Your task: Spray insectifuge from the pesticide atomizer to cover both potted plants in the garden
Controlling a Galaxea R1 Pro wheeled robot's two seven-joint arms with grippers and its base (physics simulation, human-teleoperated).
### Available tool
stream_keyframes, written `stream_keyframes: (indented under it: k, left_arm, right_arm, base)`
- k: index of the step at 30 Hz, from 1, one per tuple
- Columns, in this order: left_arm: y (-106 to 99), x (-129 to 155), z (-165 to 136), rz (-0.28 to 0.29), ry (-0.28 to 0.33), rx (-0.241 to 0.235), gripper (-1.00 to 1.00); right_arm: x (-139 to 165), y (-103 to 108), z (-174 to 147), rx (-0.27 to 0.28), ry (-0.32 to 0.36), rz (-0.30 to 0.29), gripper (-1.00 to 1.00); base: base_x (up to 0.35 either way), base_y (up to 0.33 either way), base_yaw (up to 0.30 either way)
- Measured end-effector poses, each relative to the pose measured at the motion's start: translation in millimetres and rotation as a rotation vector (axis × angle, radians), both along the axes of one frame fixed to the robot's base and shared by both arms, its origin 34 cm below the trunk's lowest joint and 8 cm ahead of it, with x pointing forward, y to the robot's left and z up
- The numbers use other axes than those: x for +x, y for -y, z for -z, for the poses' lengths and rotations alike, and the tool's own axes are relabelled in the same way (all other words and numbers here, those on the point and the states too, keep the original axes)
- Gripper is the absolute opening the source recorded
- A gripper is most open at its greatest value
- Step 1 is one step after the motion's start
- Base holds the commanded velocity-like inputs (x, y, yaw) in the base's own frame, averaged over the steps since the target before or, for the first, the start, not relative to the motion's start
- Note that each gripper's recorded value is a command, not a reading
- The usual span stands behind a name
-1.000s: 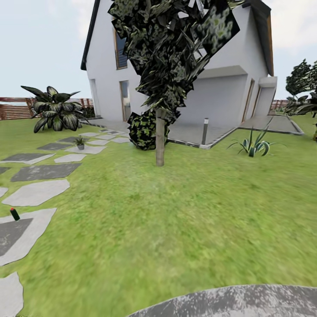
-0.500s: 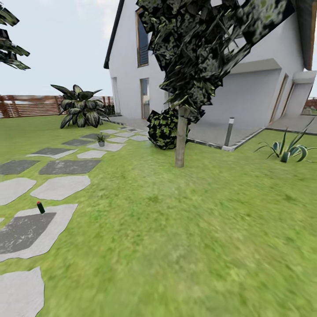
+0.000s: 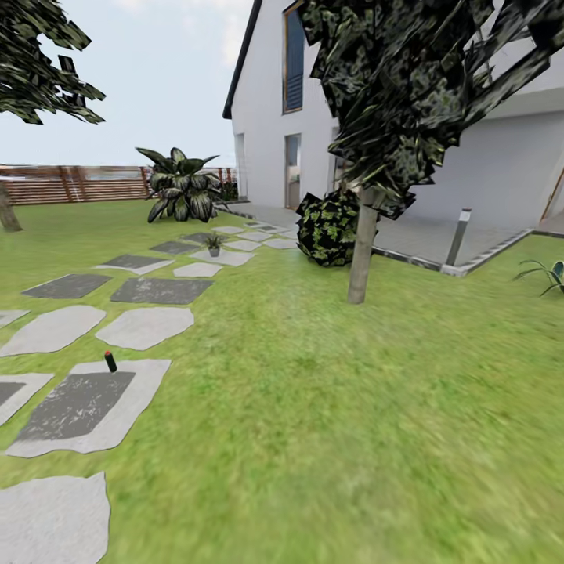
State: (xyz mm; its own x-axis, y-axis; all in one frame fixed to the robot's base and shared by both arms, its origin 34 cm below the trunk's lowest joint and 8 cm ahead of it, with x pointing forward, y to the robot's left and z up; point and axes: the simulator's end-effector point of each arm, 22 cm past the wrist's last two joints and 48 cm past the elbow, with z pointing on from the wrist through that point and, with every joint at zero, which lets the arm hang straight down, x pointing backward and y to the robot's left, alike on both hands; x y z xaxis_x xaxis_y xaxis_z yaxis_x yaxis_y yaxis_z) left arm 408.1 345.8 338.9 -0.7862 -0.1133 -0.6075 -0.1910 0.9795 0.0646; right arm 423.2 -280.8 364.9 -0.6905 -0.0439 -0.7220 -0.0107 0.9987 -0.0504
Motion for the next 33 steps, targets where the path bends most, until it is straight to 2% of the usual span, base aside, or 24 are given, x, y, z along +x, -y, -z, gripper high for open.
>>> stream_keyframes:
  k: [25, 33]
  left_arm:
    - [0.5, -8.1, 7.0, 0.0, -0.025, -0.001, 1.0]
    - [1.1, -9.1, 7.9, 0.0, -0.028, -0.002, 1.0]
  right_arm:
    - [-6.9, -0.1, 6.9, 0.0, -0.023, 0.0, 1.0]
    - [-7.3, -0.9, 7.5, 0.003, -0.025, -0.003, 1.0]
  base:
    - [0.336, 0.045, 0.248]
    - [0.34, 0.102, 0.055]
